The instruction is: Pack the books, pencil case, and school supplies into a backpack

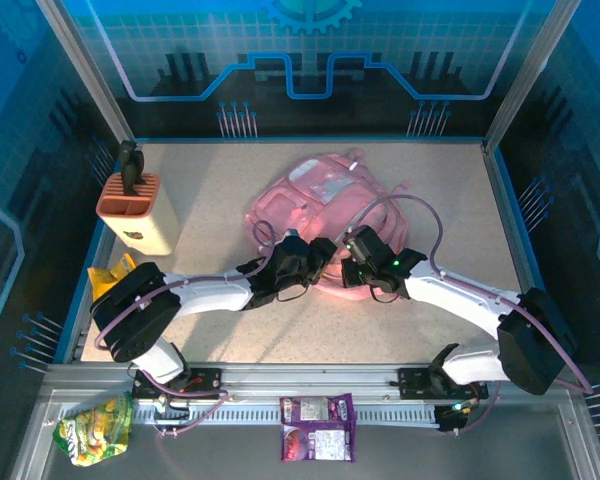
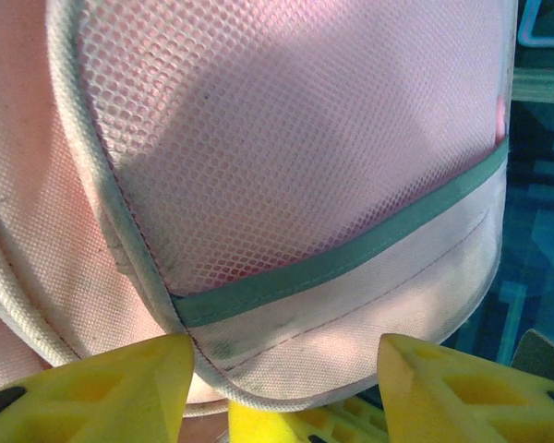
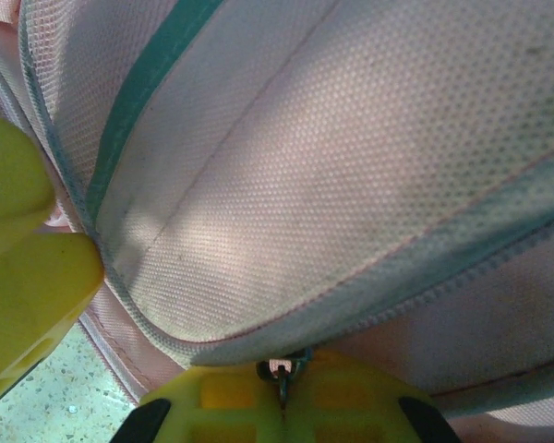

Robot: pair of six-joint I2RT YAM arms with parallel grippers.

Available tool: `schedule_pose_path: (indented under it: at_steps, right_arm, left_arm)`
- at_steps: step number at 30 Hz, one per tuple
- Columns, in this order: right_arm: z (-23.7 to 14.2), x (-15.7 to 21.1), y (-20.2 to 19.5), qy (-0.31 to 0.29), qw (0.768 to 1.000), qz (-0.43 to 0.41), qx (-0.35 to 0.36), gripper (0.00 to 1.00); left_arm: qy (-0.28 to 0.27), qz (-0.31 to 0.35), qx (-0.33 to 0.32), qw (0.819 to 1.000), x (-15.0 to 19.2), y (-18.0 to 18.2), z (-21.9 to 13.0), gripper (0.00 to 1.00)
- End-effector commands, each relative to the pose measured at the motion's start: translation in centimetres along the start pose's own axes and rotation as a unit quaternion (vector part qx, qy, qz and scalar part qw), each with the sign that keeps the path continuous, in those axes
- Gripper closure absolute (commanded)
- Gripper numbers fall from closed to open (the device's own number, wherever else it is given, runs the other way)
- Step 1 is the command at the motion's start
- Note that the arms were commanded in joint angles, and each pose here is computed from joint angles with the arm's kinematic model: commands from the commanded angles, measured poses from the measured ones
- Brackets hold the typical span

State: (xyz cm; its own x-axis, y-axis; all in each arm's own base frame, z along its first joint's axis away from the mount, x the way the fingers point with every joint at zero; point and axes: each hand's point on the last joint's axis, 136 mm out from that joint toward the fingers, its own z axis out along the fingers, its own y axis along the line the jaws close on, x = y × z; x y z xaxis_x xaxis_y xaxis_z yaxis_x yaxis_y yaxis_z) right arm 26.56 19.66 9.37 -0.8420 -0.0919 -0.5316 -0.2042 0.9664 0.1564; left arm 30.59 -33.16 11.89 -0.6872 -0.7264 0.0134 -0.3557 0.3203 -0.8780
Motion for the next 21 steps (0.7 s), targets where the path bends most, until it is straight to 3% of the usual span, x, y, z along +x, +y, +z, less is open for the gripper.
schedule_pose_path:
  at_steps: [1,9,13,21]
  right_arm:
    - [0.0,-0.4,0.1,-0.002,1.000,0.008,-0.007,1.00]
    - [0.3,-0.5,0.4,0.000,1.000,0.011,-0.013,1.00]
    - [0.4,-0.5,0.2,0.000,1.000,0.011,-0.007,1.00]
    - [-1.0,-1.5,-2.1,-0.015,0.999,0.013,0.033,1.00]
  left_arm:
    - [-0.044,0.001,-0.036,0.998,-1.4,2.0,-0.5,0.41]
    - [-0.044,-0.020,-0.033,0.998,-1.2,2.5,0.0,0.37]
    - [-0.035,-0.013,-0.017,0.999,-0.8,1.4,1.0,0.50]
    - [-0.067,0.032,-0.052,0.996,-2.9,2.2,-0.1,0.88]
